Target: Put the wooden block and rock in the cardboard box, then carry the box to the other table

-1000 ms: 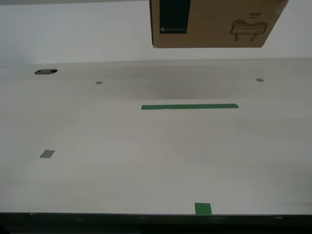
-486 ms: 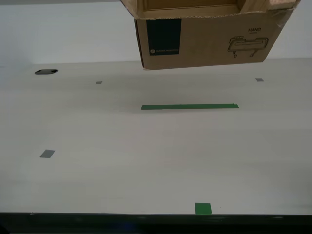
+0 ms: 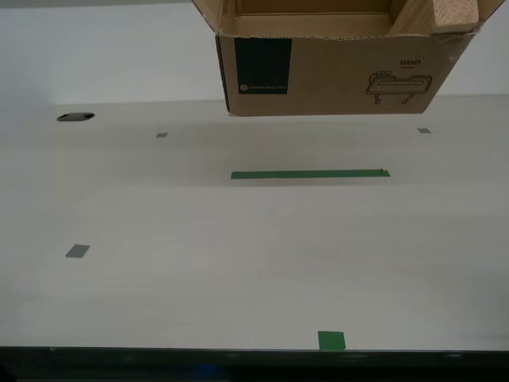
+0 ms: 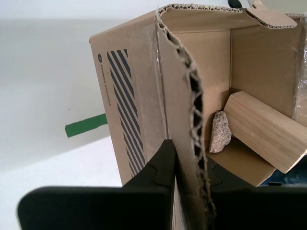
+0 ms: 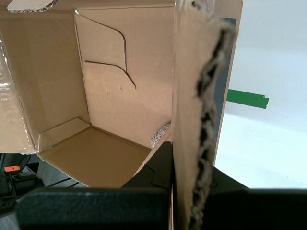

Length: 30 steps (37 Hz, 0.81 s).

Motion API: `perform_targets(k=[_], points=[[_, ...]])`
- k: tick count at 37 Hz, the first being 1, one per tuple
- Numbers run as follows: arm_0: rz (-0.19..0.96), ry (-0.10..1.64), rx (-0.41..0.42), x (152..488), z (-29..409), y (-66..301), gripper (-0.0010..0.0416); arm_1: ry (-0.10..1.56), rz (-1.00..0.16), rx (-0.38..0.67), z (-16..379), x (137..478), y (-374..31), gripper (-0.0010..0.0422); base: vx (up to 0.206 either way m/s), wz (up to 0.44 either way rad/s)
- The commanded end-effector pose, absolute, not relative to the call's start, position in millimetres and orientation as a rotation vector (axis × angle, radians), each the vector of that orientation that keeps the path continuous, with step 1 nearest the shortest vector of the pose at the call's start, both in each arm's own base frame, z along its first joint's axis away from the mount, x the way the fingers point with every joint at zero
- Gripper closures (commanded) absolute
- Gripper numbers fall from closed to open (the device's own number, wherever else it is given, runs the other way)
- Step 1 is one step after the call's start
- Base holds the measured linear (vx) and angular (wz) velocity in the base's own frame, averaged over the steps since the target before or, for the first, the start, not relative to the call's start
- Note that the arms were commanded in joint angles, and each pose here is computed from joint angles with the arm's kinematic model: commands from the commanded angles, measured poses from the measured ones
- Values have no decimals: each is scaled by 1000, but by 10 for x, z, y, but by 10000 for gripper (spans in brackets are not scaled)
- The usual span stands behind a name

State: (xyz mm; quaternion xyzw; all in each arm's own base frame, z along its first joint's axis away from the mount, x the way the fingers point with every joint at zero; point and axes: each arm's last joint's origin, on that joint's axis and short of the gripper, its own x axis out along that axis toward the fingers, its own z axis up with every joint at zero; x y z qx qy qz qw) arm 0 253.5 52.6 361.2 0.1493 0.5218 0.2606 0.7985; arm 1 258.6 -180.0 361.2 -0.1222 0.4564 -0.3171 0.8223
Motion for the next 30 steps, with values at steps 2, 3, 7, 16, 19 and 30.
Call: perform_targets(k=[2,3,7,16,19,30], points=[[567,1115,322,2521,3627,537,407,968,-674,-282,3628,2581,-1812,413,0,0],[568,1115,322,2520,3628,538,407,971,-671,-289,3628,2580,-1813,413,0,0],[569,1114,321,2522,3627,541,407,971,-671,-291,3629,2578,-1814,413,0,0],[569,1114,321,2520,3628,541,407,965,-666,-289,3631,2581,-1815,413,0,0],[569,1114,321,2520,3628,542,407,965,-666,-289,3631,2581,-1815,413,-8,-1],[570,1113,320,2521,3629,543,406,949,-629,-277,3630,2592,-1810,413,-64,-5]])
